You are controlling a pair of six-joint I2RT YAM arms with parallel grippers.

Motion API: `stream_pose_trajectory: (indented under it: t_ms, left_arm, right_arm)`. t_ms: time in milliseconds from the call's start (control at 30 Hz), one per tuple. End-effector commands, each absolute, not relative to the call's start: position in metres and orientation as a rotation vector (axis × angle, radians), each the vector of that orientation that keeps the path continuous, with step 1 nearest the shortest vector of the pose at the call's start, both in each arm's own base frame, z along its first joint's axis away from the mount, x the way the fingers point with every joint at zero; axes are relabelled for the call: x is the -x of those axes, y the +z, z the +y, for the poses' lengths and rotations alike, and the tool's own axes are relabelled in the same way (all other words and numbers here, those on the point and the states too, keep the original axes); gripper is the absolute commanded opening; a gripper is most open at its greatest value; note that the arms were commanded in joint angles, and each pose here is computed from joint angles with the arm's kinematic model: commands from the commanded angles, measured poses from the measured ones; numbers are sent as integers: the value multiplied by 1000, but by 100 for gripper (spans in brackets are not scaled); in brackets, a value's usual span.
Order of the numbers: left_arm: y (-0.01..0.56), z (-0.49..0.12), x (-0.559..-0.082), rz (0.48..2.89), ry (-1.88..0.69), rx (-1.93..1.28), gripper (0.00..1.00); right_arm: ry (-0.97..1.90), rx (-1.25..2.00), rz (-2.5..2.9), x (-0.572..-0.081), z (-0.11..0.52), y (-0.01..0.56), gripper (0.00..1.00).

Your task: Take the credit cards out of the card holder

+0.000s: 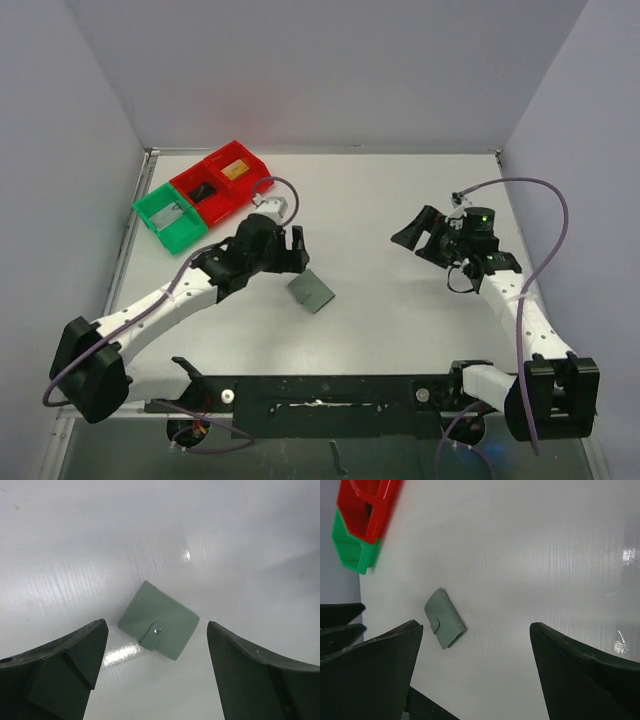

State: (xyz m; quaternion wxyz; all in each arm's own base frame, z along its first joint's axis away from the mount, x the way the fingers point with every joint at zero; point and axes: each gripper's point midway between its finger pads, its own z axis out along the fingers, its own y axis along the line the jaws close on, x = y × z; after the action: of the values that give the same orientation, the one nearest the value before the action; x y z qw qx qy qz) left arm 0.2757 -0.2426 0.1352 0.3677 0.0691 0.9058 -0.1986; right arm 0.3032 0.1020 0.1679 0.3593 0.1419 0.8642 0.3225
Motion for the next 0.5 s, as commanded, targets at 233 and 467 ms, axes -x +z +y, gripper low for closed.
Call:
stream_pose_trajectory:
  t_ms: [233, 467]
  left_arm:
    - [188, -117, -311, 2077, -495, 359, 88]
    - [190, -78, -308, 2056, -453, 495, 88]
  right_arm:
    - [648, 29, 2471, -324, 207, 132, 90]
    - [459, 287, 2634, -330, 275, 85, 86]
